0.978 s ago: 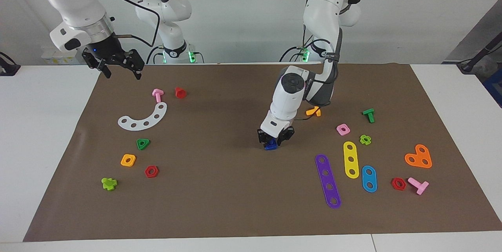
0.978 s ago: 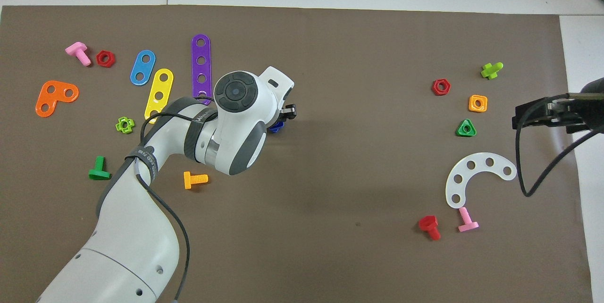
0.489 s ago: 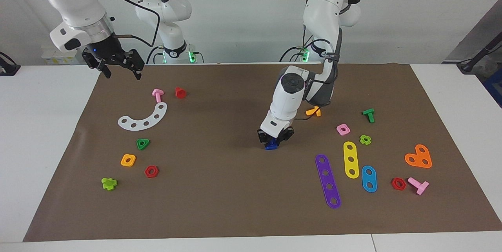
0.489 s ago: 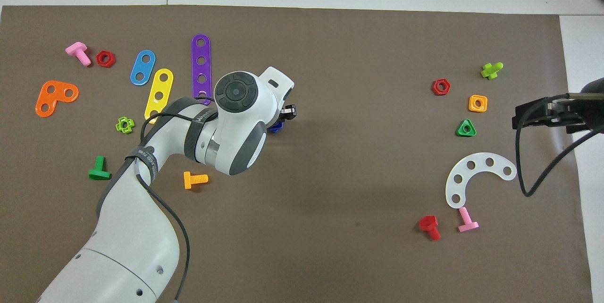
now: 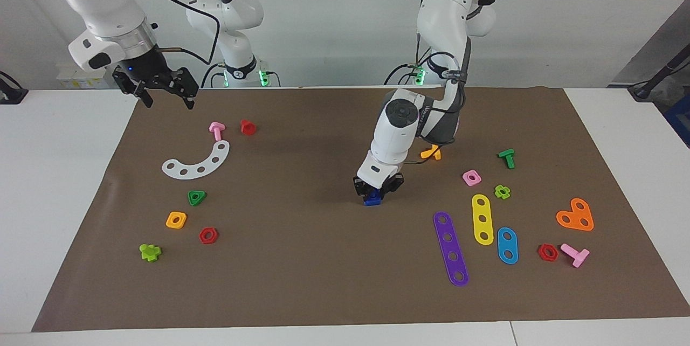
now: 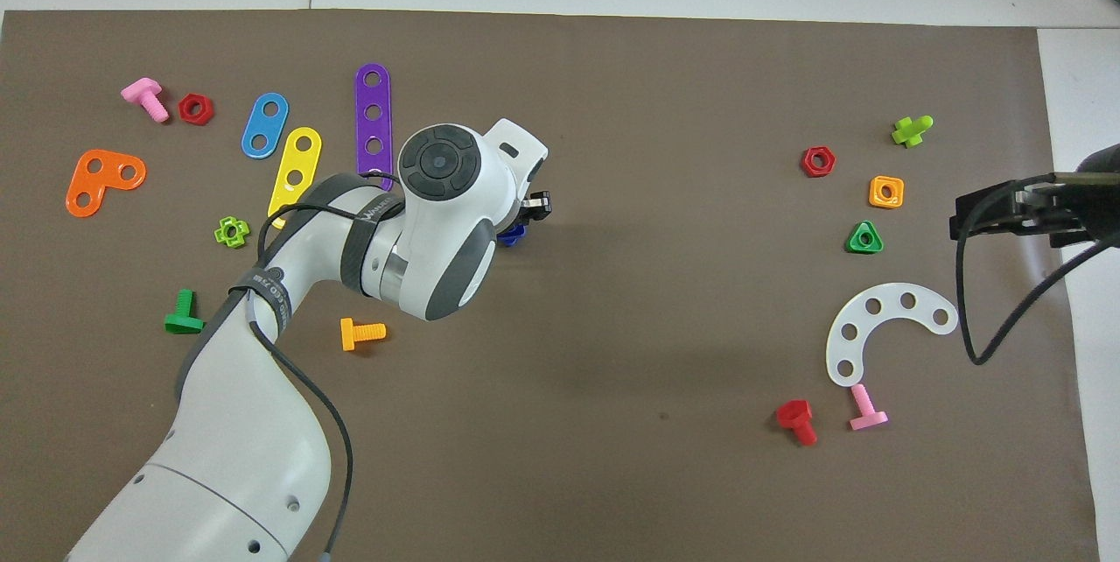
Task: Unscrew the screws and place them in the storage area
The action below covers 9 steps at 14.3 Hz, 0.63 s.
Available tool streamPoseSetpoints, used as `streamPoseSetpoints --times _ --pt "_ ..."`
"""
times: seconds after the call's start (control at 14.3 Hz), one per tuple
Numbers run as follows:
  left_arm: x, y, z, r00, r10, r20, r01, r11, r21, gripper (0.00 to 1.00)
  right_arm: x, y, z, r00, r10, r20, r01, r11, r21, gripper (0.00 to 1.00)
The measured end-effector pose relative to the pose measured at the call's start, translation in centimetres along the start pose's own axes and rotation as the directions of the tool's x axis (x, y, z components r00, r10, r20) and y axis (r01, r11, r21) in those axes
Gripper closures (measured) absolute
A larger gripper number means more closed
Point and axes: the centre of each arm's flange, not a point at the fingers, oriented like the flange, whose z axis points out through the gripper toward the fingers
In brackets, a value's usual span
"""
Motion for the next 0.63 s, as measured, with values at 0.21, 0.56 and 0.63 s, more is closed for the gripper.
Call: streamPoseSetpoints --times 0.21,0.56,0.63 --pt "0.5 0.4 -1.8 0.999 0.0 0.034 -0.001 1.0 0.02 0.53 0.0 0.0 0.0 1.0 0.0 0.0 0.0 1.0 0.0 0.0" --pt "4.4 -2.2 -5.9 0.995 -0.067 0.079 0.063 0.997 0.055 0.53 0.0 0.0 0.0 1.0 0.0 0.0 0.0 1.0 0.0 0.0" --pt "5.6 -3.8 -6.3 0.993 -0.093 0.078 0.088 0.994 0.056 0.53 0.0 0.0 0.0 1.0 0.0 0.0 0.0 1.0 0.0 0.0"
